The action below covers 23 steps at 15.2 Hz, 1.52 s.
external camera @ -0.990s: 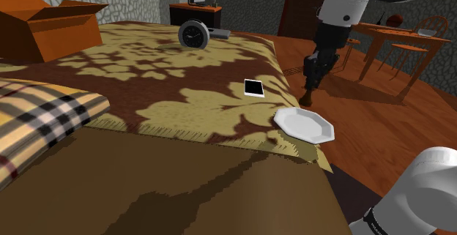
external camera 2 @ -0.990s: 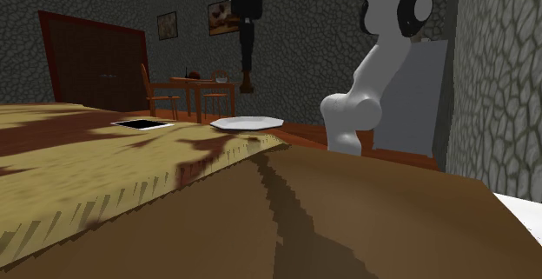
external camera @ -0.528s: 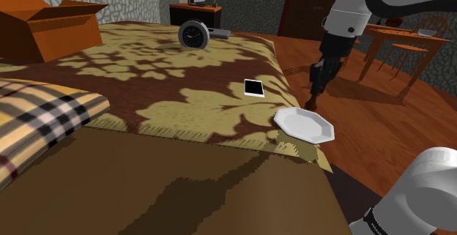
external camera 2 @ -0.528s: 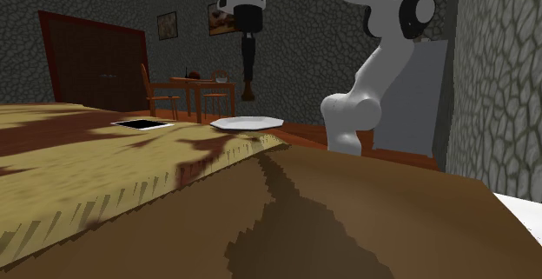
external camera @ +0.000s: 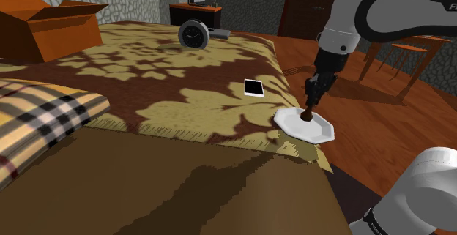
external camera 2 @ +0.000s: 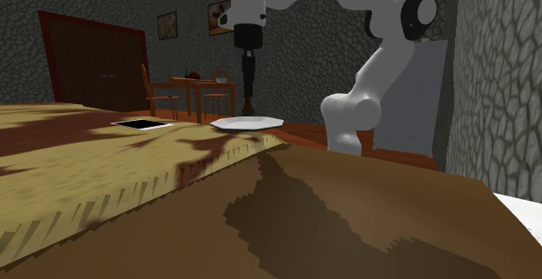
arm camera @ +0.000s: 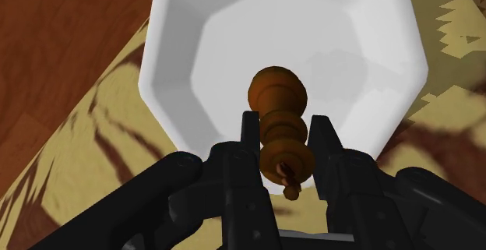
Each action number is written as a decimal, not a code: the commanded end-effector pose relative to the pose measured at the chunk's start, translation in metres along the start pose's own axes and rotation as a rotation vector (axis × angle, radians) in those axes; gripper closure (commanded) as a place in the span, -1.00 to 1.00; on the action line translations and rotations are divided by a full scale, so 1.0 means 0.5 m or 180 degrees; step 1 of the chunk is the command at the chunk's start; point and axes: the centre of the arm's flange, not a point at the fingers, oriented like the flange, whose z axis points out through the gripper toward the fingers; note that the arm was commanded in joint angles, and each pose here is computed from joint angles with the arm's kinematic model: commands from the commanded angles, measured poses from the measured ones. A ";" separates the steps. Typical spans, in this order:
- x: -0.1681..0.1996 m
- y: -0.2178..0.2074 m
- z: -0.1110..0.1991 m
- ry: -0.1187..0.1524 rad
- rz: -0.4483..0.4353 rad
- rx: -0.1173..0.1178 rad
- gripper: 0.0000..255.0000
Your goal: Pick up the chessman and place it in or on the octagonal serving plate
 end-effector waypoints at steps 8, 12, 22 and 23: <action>-0.002 -0.002 0.041 0.0001 0.0000 0.0000 1.00; -0.002 -0.002 0.041 0.0001 0.0000 0.0000 -1.00; -0.002 -0.002 -0.059 0.0001 0.0000 0.0000 -1.00; -0.002 -0.002 -0.059 0.0001 0.0000 0.0000 -1.00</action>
